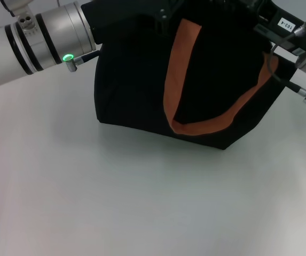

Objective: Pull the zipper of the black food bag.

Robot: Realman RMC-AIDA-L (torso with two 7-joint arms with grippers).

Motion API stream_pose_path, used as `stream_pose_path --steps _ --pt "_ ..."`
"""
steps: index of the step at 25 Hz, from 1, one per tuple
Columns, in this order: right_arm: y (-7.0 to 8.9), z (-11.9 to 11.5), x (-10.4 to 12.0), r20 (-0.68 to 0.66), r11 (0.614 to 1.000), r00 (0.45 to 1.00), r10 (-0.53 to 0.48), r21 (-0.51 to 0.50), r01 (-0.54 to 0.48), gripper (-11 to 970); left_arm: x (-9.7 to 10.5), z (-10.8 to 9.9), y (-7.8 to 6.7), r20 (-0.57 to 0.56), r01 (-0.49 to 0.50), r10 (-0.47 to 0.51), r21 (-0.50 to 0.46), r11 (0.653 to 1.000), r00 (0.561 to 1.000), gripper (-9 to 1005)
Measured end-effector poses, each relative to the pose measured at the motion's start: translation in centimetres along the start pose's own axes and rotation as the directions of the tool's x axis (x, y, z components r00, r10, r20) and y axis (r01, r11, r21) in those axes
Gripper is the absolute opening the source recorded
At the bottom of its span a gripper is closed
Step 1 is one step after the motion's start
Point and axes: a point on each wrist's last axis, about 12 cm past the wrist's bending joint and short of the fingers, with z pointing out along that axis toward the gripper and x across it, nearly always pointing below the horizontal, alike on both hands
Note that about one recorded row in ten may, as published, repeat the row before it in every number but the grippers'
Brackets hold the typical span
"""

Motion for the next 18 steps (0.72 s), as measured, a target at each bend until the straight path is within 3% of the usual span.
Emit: stream_pose_path --steps 7,18 --pt "-0.09 -0.1 0.17 0.007 1.0 1.0 -0.006 0.001 0.006 413 0.14 -0.04 -0.04 0.0 0.003 -0.003 -0.003 1.0 1.0 31" --pt "-0.1 -0.37 0.28 0.012 1.0 1.0 -0.025 0.0 0.025 318 0.14 -0.05 -0.01 0.002 0.005 -0.005 -0.006 1.0 1.0 31"
